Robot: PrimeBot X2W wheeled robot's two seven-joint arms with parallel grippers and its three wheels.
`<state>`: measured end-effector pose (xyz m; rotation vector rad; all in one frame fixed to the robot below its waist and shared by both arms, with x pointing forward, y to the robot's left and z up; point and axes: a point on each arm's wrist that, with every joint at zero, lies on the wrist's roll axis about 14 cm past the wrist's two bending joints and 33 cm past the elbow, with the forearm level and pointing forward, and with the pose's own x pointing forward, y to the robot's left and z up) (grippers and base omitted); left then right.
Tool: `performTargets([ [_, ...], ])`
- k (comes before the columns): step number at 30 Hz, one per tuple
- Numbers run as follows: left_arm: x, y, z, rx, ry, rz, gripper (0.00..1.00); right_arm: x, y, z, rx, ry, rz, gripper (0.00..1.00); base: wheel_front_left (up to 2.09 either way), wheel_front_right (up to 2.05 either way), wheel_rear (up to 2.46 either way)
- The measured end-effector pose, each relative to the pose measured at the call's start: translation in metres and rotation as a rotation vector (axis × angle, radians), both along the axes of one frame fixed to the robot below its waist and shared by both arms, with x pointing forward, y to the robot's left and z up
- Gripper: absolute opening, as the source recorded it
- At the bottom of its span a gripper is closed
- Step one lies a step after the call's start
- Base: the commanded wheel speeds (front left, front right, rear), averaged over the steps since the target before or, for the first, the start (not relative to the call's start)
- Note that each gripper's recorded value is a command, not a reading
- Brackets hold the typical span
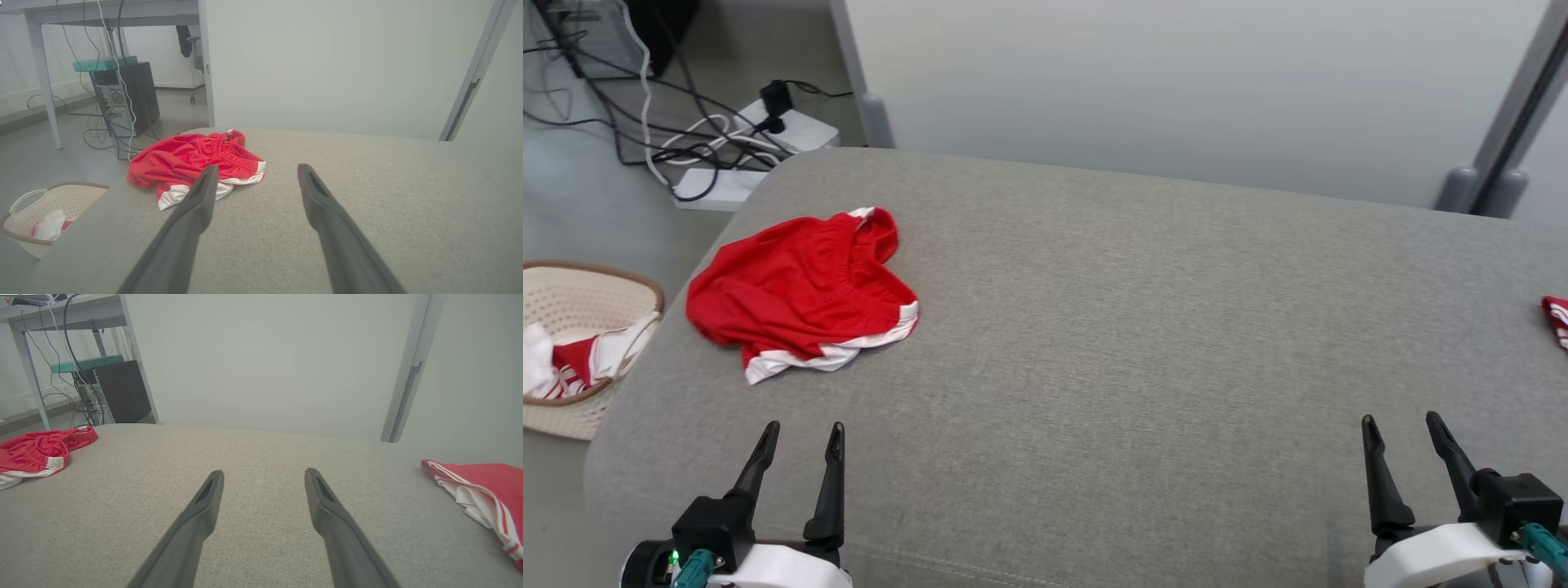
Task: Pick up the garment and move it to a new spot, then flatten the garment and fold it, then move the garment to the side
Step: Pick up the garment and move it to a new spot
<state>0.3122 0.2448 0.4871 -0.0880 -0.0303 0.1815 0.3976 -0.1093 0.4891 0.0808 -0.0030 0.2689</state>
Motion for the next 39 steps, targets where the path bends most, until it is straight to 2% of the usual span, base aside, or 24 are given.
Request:
performTargets([
  [9,-0.049,0.054,-0.004,-0.003,0.013,0.207,1.00,0.009,0.088,-0.004,0.001,0.015,0.242,1.00,0.00,0.00,0.00],
  [18,-0.097,0.096,-0.012,-0.021,0.045,0.413,1.00,0.001,0.171,-0.008,0.005,0.023,0.480,1.00,0.00,0.00,0.00],
  [26,-0.104,0.099,-0.031,-0.069,0.097,0.440,1.00,0.002,0.175,-0.018,0.009,0.053,0.494,1.00,0.00,0.00,0.00],
  [30,-0.088,0.100,-0.039,-0.085,0.122,0.398,1.00,0.005,0.165,-0.024,0.007,0.068,0.468,1.00,0.00,0.00,0.00],
  [39,0.006,0.130,-0.011,-0.005,0.142,0.265,1.00,0.022,0.140,-0.040,0.003,0.095,0.412,1.00,0.00,0.00,0.00],
])
